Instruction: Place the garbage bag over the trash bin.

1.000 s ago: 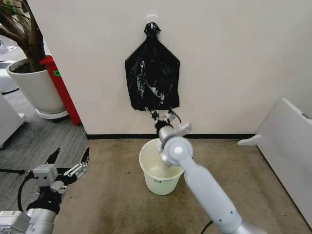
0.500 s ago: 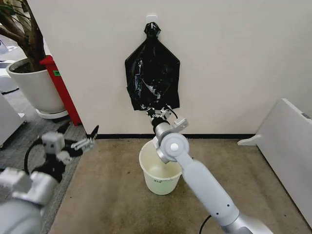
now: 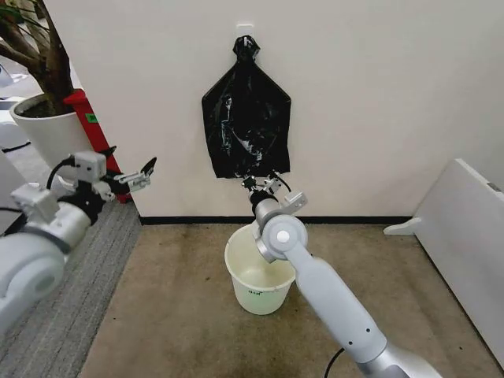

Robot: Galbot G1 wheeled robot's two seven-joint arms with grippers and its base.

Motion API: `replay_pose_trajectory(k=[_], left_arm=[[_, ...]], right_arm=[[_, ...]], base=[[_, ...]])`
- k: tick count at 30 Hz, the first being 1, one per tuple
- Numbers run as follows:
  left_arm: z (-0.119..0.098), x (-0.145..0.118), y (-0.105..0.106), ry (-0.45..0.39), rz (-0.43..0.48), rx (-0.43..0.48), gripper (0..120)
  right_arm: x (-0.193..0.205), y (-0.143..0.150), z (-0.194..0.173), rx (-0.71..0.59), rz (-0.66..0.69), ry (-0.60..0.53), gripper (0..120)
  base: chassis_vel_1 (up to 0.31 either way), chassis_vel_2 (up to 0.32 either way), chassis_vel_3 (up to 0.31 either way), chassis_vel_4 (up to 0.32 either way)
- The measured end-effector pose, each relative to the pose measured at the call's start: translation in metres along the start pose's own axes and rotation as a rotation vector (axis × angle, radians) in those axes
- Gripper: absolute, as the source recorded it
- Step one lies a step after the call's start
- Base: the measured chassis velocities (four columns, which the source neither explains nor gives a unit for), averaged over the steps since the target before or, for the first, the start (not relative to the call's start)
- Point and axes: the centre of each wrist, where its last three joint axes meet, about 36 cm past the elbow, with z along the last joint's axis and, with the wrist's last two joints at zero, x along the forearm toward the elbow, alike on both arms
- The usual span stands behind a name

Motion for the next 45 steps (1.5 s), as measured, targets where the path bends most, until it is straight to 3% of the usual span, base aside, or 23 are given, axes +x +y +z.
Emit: replay_pose_trajectory(k=[6, 13, 21, 25, 36, 45], left_arm=[[-0.004, -0.038, -0.007, -0.009, 0.028, 0.013, 100], [-0.003, -0.084, -0.036, 0.015, 0.090, 0.001, 100], [-0.017, -0.131, -0.056, 0.027, 0.097, -0.115, 100], [-0.014, -0.151, -0.069, 0.087, 0.101, -0.204, 100], [-0.013, -0.171, -0.092, 0.145, 0.098, -0.265, 100], [-0.025, -0.192, -0.094, 0.145, 0.051, -0.331, 100]], right_arm=[[0.000, -0.002, -0.004, 0.006, 0.001, -0.008, 0], [0.002, -0.003, -0.008, 0.006, 0.000, -0.019, 0], [0.004, -0.008, -0.009, 0.007, 0.002, -0.030, 0], [0.008, -0.012, -0.008, 0.002, 0.005, -0.033, 0], [0.014, -0.019, -0.013, -0.005, 0.010, -0.043, 0], [0.018, -0.024, -0.016, -0.011, 0.017, -0.050, 0]], base=[[0.000, 0.000, 0.000, 0.000], [0.000, 0.000, 0.000, 0.000], [0.000, 0.000, 0.000, 0.000], [0.000, 0.000, 0.000, 0.000], [0.000, 0.000, 0.000, 0.000], [0.000, 0.000, 0.000, 0.000]])
